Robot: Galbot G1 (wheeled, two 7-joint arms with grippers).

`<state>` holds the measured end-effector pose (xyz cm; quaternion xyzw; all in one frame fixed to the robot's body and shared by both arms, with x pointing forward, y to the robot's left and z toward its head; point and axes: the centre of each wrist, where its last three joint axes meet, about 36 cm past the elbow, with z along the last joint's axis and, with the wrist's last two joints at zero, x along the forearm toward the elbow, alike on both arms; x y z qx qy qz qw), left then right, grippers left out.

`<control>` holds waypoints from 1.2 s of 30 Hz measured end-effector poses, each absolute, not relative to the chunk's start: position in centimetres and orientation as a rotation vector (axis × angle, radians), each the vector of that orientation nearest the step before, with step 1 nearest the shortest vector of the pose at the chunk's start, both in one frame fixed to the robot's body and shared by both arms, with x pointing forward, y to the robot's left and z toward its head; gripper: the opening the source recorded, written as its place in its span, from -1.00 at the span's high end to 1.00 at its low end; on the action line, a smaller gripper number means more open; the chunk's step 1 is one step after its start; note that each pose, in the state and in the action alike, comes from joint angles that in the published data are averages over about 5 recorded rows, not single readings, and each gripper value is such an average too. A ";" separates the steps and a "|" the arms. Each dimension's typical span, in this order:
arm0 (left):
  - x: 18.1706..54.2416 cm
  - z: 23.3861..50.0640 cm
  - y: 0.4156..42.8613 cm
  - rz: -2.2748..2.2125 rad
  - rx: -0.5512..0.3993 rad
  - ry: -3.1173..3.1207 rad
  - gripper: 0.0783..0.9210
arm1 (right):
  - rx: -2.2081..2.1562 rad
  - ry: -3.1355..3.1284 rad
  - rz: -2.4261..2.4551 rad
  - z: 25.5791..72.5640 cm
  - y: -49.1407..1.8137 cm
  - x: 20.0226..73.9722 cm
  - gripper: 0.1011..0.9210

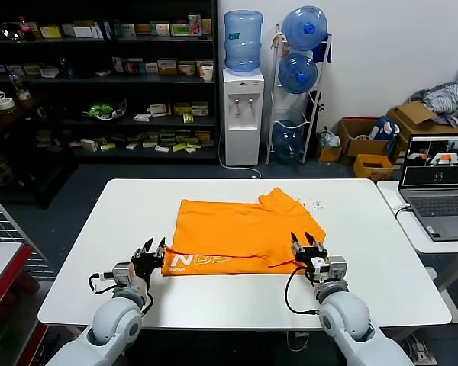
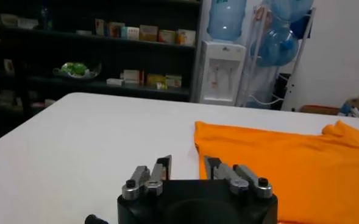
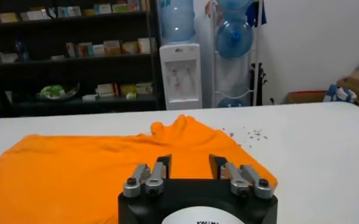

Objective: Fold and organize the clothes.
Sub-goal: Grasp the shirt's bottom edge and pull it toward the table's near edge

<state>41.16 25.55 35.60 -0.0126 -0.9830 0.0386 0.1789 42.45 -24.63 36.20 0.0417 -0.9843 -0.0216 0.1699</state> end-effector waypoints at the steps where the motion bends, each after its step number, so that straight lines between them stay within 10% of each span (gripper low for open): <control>1: 40.8 35.6 25.6 0.107 -0.041 -2.776 -0.12 | 0.119 -2.799 -0.050 36.2 -24.9 42.2 -0.38; 11: 36.6 34.0 25.6 0.121 -0.087 -2.702 -0.74 | 0.140 -2.762 0.038 35.0 -29.0 37.7 -0.76; 36: 36.6 31.5 24.4 0.160 -0.061 -2.662 -0.77 | 0.188 -2.656 0.067 32.1 -31.3 34.9 -0.56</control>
